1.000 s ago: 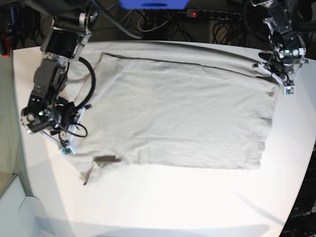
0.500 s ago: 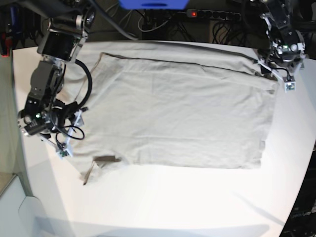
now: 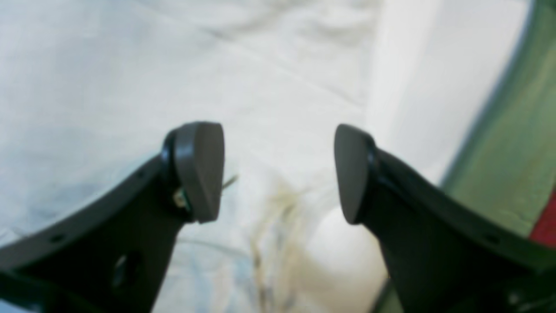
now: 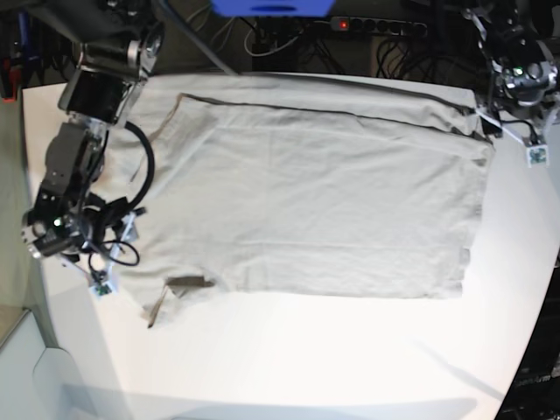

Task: Layout the t-shirt on the table in an organized manner, then fold the t-shirt properly
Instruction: 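Move the right gripper along the shirt side toward the hem, then grasp the hem corners with both grippers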

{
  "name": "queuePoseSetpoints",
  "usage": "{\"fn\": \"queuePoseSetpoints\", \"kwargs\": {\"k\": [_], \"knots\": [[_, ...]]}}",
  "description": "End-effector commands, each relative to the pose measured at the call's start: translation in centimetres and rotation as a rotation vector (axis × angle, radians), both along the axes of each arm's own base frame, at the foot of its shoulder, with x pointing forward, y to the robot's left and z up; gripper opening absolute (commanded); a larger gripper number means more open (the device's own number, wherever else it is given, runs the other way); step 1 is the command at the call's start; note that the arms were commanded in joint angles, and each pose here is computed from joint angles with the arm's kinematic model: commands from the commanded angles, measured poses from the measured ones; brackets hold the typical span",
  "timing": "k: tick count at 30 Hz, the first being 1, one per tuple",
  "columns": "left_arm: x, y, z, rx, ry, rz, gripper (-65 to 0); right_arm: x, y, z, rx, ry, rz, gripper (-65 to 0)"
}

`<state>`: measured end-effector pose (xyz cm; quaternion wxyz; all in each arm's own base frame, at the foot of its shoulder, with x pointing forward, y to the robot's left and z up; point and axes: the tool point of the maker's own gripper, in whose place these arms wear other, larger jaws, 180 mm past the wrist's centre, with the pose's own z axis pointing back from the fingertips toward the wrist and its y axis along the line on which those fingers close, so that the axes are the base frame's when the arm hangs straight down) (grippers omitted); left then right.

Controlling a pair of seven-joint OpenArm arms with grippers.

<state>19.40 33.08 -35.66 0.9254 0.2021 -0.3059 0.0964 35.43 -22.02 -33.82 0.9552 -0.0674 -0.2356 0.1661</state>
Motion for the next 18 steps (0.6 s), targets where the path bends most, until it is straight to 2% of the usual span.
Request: {"fn": "queuePoseSetpoints", "kwargs": {"k": [1, 7, 12, 18], "knots": [[2.3, 0.2, 2.1, 0.025, -0.091, -0.025, -23.2, 1.8, -0.3, 1.8, -0.005, -0.057, 0.018, -24.3], [9.9, -0.1, 5.6, 0.018, -0.239, -0.08, -23.1, 6.0, -1.7, 1.0, 0.069, -0.081, 0.026, -24.3], [16.7, -0.8, 5.3, -0.048, -0.252, -0.138, -23.1, 9.2, -3.8, 0.1, 0.162, -0.09, -0.001, -24.3], [23.2, -1.3, 5.1, -0.151, -0.324, -0.155, -23.1, 12.3, -5.6, 0.8, 0.264, -0.182, -0.035, -23.9]]}}
